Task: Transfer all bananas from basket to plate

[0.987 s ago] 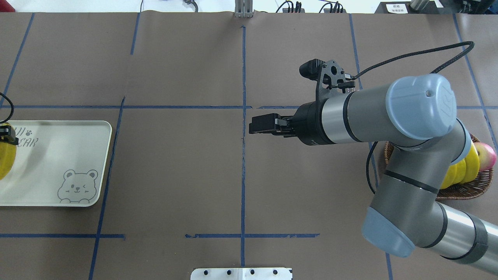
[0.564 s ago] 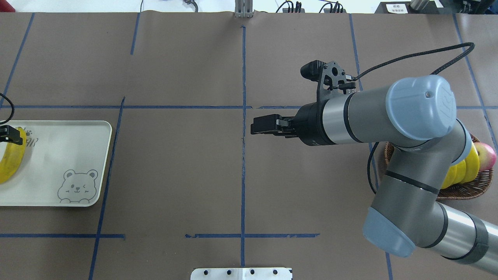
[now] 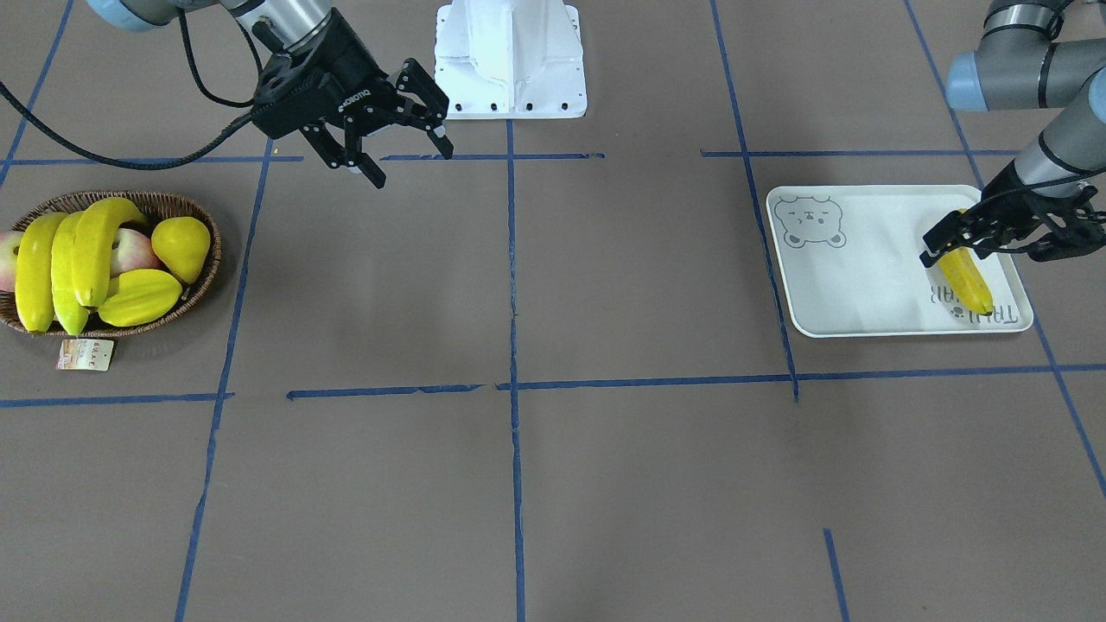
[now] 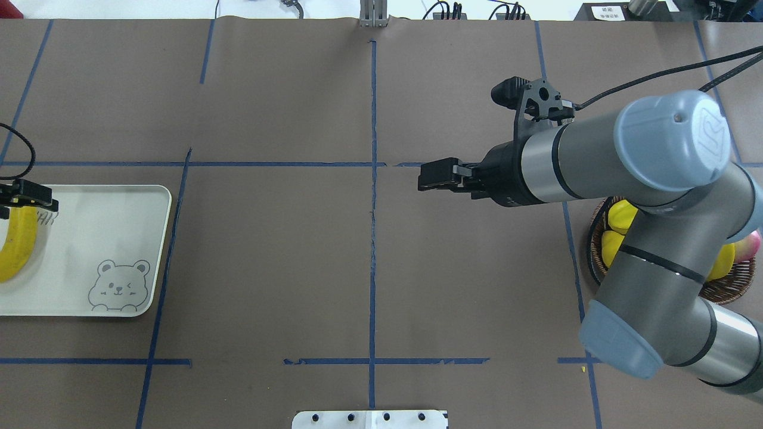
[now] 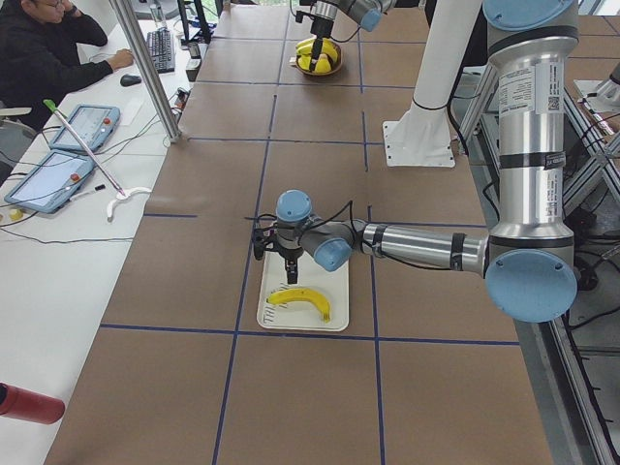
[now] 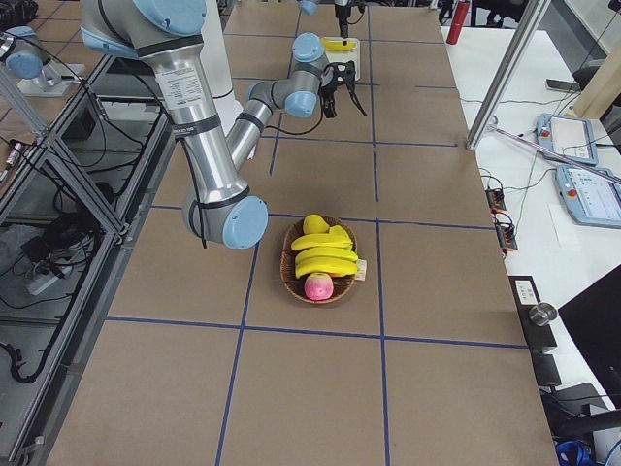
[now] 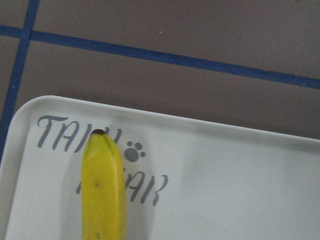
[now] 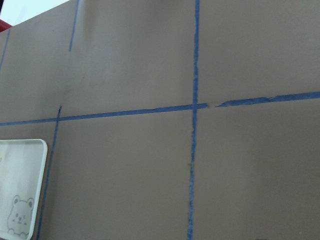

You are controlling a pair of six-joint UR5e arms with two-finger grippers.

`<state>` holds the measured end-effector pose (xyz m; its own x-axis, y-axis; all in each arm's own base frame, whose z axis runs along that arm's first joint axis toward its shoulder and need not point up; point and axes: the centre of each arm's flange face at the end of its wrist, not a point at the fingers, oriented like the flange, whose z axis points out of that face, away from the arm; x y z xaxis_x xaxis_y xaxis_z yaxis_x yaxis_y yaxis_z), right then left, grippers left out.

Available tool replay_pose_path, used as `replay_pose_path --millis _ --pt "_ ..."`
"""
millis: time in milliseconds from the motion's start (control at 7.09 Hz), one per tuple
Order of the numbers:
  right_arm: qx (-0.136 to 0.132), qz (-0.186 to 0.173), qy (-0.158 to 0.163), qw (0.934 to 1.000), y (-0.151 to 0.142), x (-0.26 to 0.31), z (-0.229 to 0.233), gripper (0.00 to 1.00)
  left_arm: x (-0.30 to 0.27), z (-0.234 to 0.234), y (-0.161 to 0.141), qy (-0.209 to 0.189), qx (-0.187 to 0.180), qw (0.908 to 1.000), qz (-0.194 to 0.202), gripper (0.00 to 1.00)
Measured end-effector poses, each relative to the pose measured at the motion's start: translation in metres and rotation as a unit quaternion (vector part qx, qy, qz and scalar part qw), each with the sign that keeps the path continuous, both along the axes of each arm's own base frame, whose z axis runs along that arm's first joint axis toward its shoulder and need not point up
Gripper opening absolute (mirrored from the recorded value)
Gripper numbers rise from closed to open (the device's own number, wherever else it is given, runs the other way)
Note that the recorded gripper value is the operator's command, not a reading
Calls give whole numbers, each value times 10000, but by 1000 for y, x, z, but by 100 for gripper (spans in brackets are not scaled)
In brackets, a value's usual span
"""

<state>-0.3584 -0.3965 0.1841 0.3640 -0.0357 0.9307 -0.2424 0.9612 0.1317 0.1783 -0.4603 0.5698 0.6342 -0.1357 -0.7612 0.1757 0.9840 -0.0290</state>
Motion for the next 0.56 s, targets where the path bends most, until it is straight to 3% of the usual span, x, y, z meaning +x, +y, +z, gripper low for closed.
replay_pose_path --millis 282,564 --pt "112 -38 845 9964 -1 41 52 100 12 -66 -18 228 -14 9995 -195 99" --pt "196 -75 1439 9894 21 86 122 99 56 -141 -29 599 -338 9965 -477 99"
